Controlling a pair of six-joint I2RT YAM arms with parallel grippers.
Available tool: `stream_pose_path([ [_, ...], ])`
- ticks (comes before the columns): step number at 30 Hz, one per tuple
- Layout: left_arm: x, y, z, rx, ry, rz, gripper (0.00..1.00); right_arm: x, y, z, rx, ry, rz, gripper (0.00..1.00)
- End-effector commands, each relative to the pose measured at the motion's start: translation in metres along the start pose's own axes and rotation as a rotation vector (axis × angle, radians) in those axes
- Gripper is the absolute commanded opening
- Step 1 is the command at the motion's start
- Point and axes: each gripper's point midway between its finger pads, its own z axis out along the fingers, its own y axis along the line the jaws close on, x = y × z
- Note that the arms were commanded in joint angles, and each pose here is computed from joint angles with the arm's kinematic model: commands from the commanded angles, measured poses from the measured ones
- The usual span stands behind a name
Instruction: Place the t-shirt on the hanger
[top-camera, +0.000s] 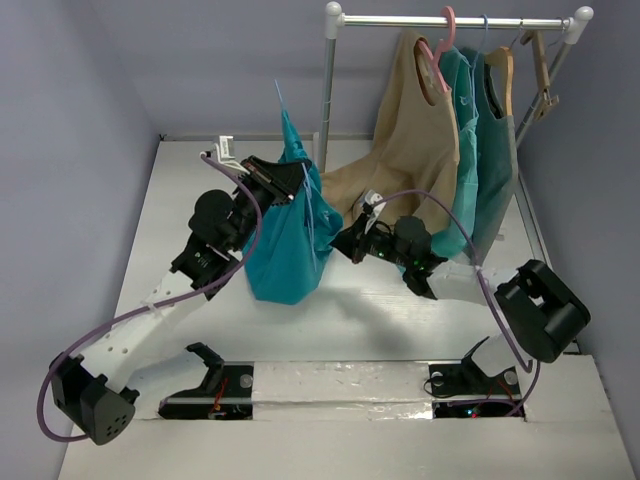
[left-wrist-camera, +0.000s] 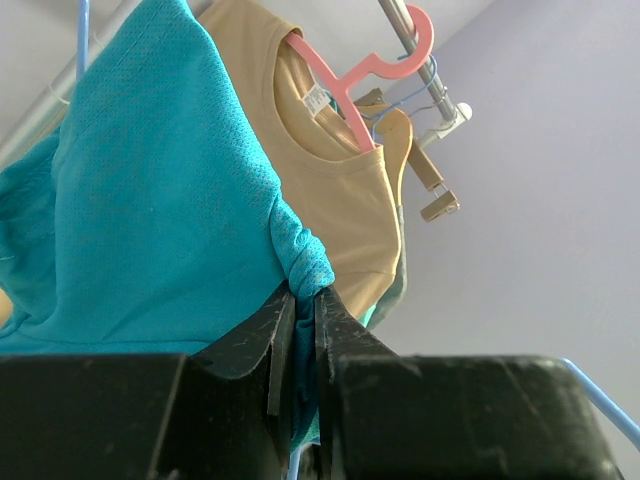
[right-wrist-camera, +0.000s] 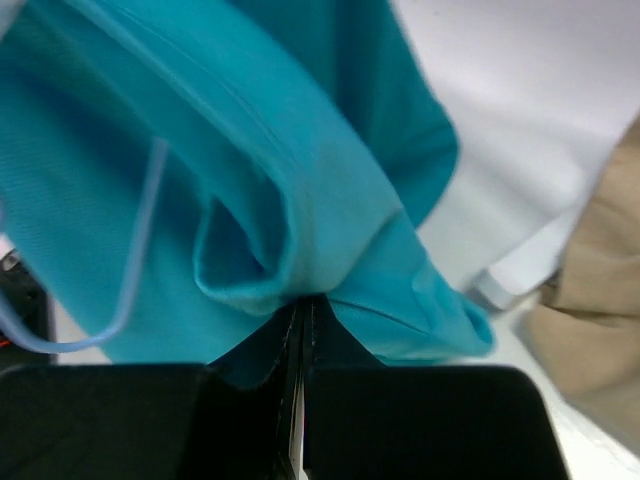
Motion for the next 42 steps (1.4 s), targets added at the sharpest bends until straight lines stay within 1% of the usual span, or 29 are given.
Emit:
stream_pose_path([
  [1,-0.032,-0.041,0.005,0.137,-0.083,-0.038,0.0,-0.007,0.011,0.002,0.05,-0.068,-0.006,0.0],
  [3,-0.038,-0.048,0.007,0.162,-0.103,-0.057,0.0,0.003,0.023,0.004,0.071,-0.084,0.005,0.0],
  [4,-0.041,-0.052,0.007,0.173,-0.113,-0.079,0.0,0.01,0.018,0.0,0.121,-0.092,0.011,0.0],
  [7,-0.054,-0.064,0.004,0.229,-0.162,-0.115,0.0,0.028,0.02,-0.006,0.158,-0.09,0.055,0.0],
  [8,-0.058,-0.068,0.003,0.245,-0.176,-0.133,0.0,0.026,0.02,-0.007,0.161,-0.105,0.069,0.0],
  [12,-0.072,-0.077,-0.001,0.282,-0.229,-0.18,0.0,0.045,0.037,-0.003,0.155,-0.062,0.069,0.0],
  [14,-0.082,-0.082,-0.005,0.31,-0.281,-0.193,0.0,0.047,0.045,-0.003,0.148,-0.065,0.074,0.0],
  [16,-0.087,-0.074,-0.006,0.285,-0.323,-0.182,0.0,0.047,0.053,-0.01,0.156,-0.079,0.082,0.0],
  [19,-0.089,-0.062,-0.004,0.252,-0.362,-0.165,0.0,0.051,0.07,-0.014,0.131,-0.055,0.092,0.0],
  [20,-0.092,-0.064,-0.007,0.272,-0.385,-0.174,0.0,0.051,0.074,-0.015,0.131,-0.04,0.083,0.0],
  [22,-0.085,-0.053,-0.003,0.249,-0.385,-0.162,0.0,0.05,0.077,-0.017,0.165,-0.035,0.07,0.0],
  [26,-0.08,-0.036,0.002,0.203,-0.4,-0.117,0.0,0.046,0.091,-0.03,0.172,-0.009,0.075,0.0],
  [28,-0.074,-0.024,0.0,0.179,-0.408,-0.108,0.0,0.031,0.098,-0.032,0.164,-0.025,0.084,0.0],
  [29,-0.074,-0.023,-0.001,0.185,-0.414,-0.105,0.0,0.038,0.099,-0.034,0.173,0.016,0.08,0.0],
  [32,-0.062,-0.01,0.002,0.16,-0.394,-0.093,0.0,0.029,0.111,-0.033,0.178,0.055,0.078,0.0],
  [34,-0.052,0.003,0.002,0.132,-0.375,-0.088,0.0,0.021,0.118,-0.032,0.175,0.069,0.078,0.0],
  [35,-0.046,0.011,0.003,0.11,-0.361,-0.091,0.0,0.025,0.117,-0.034,0.188,0.11,0.077,0.0],
  [36,-0.038,0.019,0.003,0.088,-0.338,-0.115,0.0,0.011,0.121,-0.029,0.185,0.094,0.082,0.0],
  [38,-0.029,0.03,0.005,0.058,-0.302,-0.123,0.0,0.014,0.121,-0.027,0.199,0.147,0.074,0.0],
  [39,-0.022,0.036,0.004,0.046,-0.283,-0.131,0.0,0.0,0.125,-0.022,0.195,0.135,0.076,0.0],
  [40,-0.018,0.037,0.003,0.047,-0.263,-0.148,0.0,-0.001,0.123,-0.02,0.213,0.149,0.072,0.0],
  [41,-0.013,0.039,0.001,0.042,-0.247,-0.155,0.0,0.011,0.119,-0.019,0.236,0.207,0.061,0.0],
  [42,-0.01,0.045,-0.001,0.034,-0.235,-0.161,0.0,0.012,0.117,-0.018,0.251,0.22,0.055,0.03],
])
